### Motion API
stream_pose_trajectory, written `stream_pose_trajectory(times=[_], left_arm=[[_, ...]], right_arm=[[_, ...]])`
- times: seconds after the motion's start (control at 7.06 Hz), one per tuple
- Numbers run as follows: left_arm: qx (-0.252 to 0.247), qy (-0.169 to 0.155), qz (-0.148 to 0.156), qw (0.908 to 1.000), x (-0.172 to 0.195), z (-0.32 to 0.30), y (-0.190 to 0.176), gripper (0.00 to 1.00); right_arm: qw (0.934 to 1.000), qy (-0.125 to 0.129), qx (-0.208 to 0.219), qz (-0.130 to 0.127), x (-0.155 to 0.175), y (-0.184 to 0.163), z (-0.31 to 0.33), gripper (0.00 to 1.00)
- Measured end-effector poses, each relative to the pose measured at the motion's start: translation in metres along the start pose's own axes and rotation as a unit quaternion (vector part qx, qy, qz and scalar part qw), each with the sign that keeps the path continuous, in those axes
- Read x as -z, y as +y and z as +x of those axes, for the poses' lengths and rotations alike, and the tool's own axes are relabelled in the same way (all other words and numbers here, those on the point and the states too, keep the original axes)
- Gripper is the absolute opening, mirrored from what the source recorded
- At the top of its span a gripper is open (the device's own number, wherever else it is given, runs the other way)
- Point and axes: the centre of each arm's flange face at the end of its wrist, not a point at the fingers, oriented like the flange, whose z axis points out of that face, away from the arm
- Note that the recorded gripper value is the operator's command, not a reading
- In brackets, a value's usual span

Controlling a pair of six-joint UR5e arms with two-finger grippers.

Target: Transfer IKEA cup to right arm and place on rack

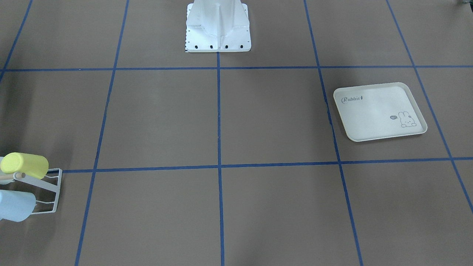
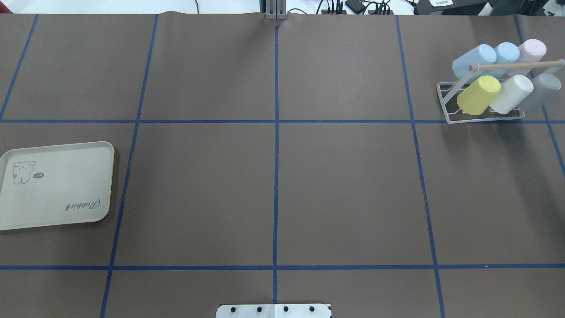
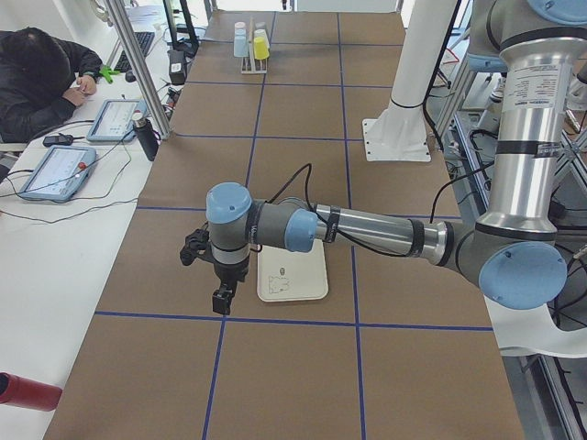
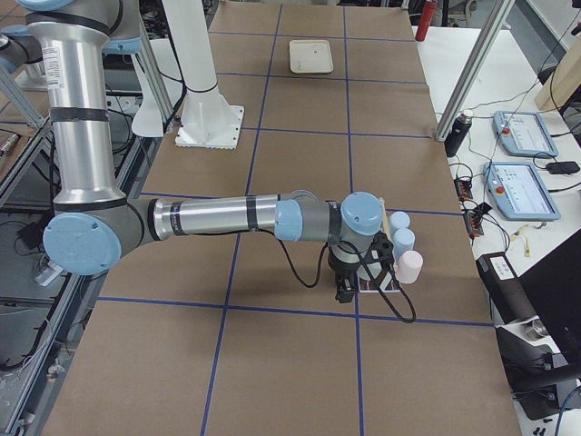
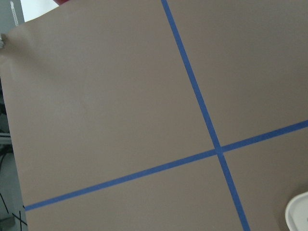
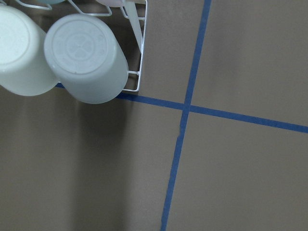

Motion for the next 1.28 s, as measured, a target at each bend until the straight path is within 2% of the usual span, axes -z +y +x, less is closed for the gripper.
stream_pose_trajectory(times=[0.57, 0.99, 1.28], left_arm=[[0.021, 0.055, -0.02, 0.998, -0.02, -0.003, 0.021, 1.0], [0.025, 0.061, -0.021, 0.9976, -0.022, -0.003, 0.022, 1.0], [0.024, 0.062, -0.02, 0.9976, -0.021, -0.003, 0.022, 1.0]], right_arm=[[1.0, -0.008, -0.005, -0.003, -0.004, 0.003, 0.002, 1.0], [0.9995, -0.026, -0.016, -0.011, -0.015, 0.018, 0.008, 1.0], [0.9993, -0.029, -0.022, -0.006, -0.012, 0.024, 0.015, 1.0]])
